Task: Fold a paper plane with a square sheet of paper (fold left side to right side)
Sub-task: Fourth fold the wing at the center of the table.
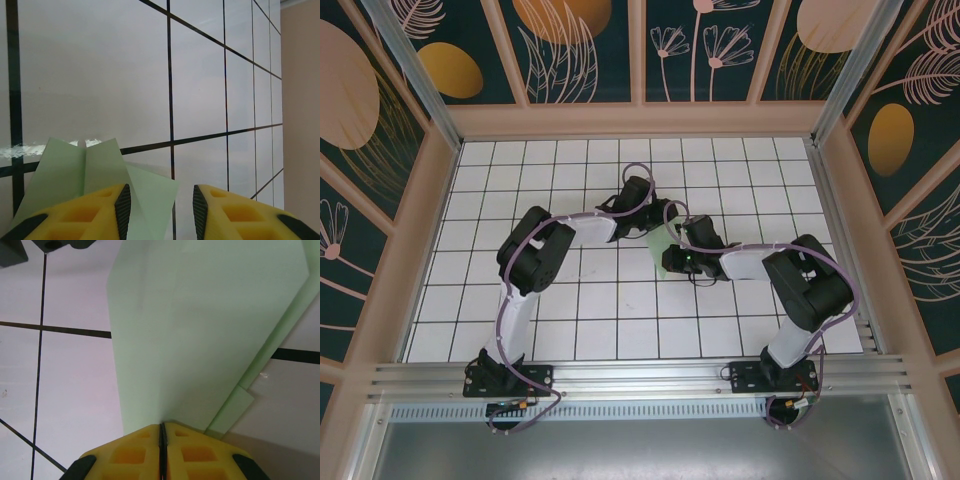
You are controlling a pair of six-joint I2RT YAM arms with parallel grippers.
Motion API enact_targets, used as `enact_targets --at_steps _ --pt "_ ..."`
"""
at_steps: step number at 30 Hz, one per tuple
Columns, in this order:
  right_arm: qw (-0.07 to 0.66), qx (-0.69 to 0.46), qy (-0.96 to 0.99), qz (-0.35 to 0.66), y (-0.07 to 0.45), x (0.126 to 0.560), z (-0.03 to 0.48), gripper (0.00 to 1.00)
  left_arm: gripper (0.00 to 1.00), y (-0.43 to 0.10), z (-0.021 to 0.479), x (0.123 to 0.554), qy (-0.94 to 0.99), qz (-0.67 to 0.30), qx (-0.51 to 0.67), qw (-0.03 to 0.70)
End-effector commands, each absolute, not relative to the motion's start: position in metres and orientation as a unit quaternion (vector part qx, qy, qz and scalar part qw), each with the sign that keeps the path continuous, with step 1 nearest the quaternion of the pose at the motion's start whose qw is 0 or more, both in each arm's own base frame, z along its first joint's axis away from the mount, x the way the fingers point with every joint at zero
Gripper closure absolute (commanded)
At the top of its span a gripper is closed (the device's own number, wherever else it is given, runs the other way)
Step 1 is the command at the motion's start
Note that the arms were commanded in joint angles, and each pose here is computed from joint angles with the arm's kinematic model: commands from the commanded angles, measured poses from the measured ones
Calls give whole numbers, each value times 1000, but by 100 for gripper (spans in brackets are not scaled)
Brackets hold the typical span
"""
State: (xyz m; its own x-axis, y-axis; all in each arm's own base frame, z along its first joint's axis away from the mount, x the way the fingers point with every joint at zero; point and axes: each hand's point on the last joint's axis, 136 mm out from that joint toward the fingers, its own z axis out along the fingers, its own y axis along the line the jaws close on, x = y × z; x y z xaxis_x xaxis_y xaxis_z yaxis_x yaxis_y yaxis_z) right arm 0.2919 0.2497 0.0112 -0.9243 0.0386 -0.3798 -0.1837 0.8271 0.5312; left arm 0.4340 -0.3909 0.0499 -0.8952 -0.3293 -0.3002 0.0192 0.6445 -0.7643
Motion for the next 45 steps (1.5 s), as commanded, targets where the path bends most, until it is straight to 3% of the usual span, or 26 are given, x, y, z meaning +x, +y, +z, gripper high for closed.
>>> enact_targets --at_steps 1,15,26,45 --pt "-19 -28 984 173 195 188 -67 87 59 -397 75 441 870 -427 -68 235" --pt "-20 -30 986 163 193 187 -69 87 59 -414 33 442 890 -405 -63 201" --pt "-24 -32 987 159 191 184 -70 87 59 -377 0 462 909 -341 -104 215" --pt "-24 -34 986 162 194 182 -69 87 55 -333 26 509 913 -294 -113 258"
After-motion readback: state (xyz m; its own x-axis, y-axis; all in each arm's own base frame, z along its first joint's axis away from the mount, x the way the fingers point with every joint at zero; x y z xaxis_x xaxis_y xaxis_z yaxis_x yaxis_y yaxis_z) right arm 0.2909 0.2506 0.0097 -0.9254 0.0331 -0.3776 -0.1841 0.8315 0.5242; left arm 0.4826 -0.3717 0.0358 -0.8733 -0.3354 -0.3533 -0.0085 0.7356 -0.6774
